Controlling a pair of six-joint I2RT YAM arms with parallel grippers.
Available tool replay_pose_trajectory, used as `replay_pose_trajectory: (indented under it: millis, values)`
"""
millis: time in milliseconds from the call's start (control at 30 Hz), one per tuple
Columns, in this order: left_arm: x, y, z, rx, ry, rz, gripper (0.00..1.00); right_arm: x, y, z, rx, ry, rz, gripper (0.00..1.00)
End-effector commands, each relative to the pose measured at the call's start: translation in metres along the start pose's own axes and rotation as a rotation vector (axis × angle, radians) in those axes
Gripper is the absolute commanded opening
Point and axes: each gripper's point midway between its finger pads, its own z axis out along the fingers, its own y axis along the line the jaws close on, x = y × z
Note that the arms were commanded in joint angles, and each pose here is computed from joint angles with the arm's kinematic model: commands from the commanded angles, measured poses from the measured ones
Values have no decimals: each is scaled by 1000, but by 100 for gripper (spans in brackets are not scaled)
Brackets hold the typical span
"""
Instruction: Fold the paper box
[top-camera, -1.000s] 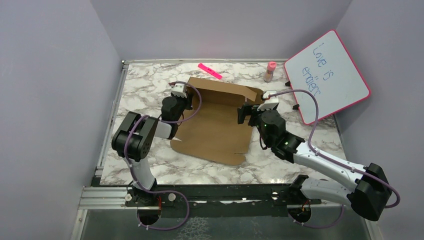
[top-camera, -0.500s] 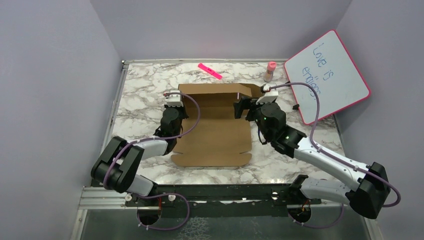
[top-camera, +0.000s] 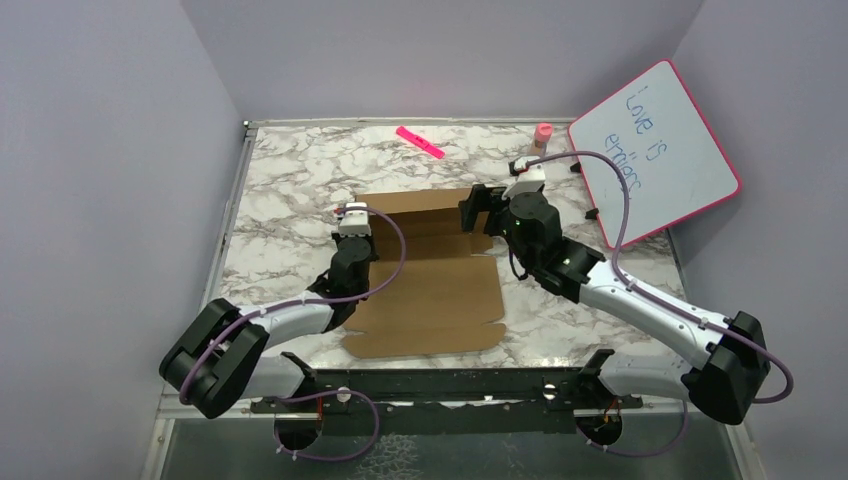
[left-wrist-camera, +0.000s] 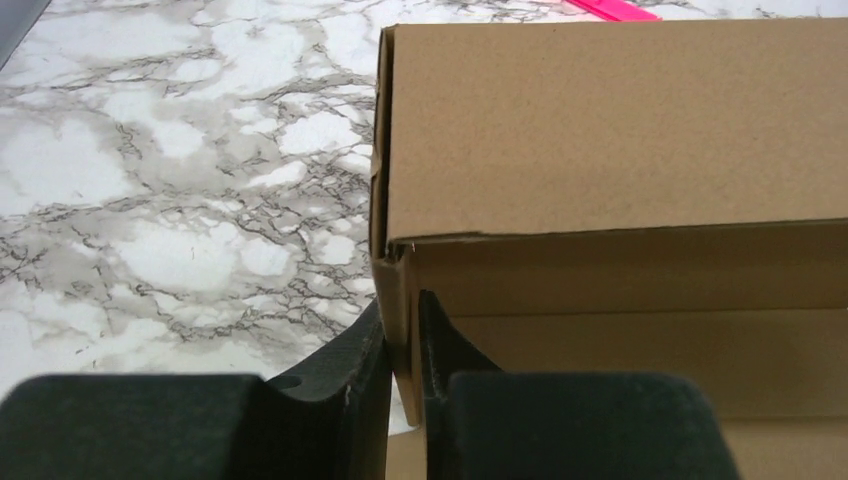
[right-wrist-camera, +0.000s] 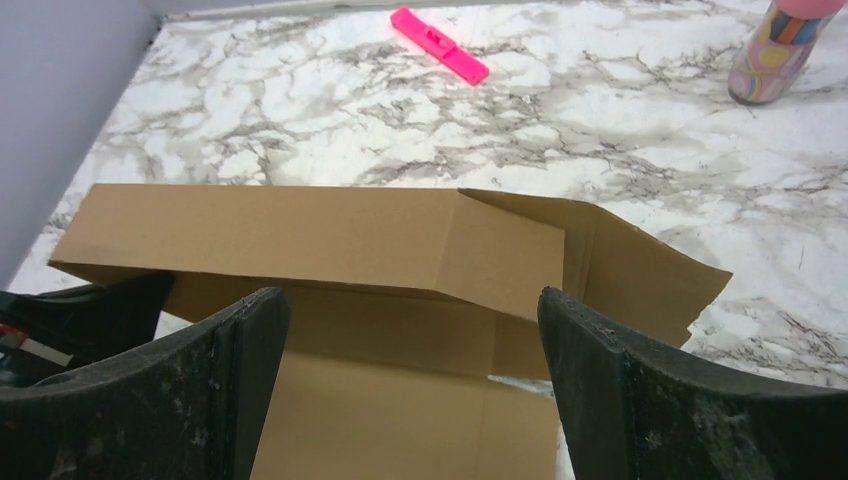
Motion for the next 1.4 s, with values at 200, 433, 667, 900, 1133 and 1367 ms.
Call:
replay_pose_trajectory:
  millis: [200,433,667,900,1133,1367]
  values:
    - [2,3,-20,-40,55,-82,38,7,4,4,7,35,18,100]
    - [8,4,-43,-11,161,-141,66,13,5,18,22,58,41,99]
    - [9,2,-74,66,270,-209,87,11,12,30,-12,60,96,98]
    - [-63,-4,-92,182,153,-188,99,14,5,36,-7,62,127,94]
    - [-122,-21,-74,228,96,13,99,21,1,43,-15,76,176,91]
    - [-156,-57,-45,349,124,180,99,44,1,50,-61,142,273,86]
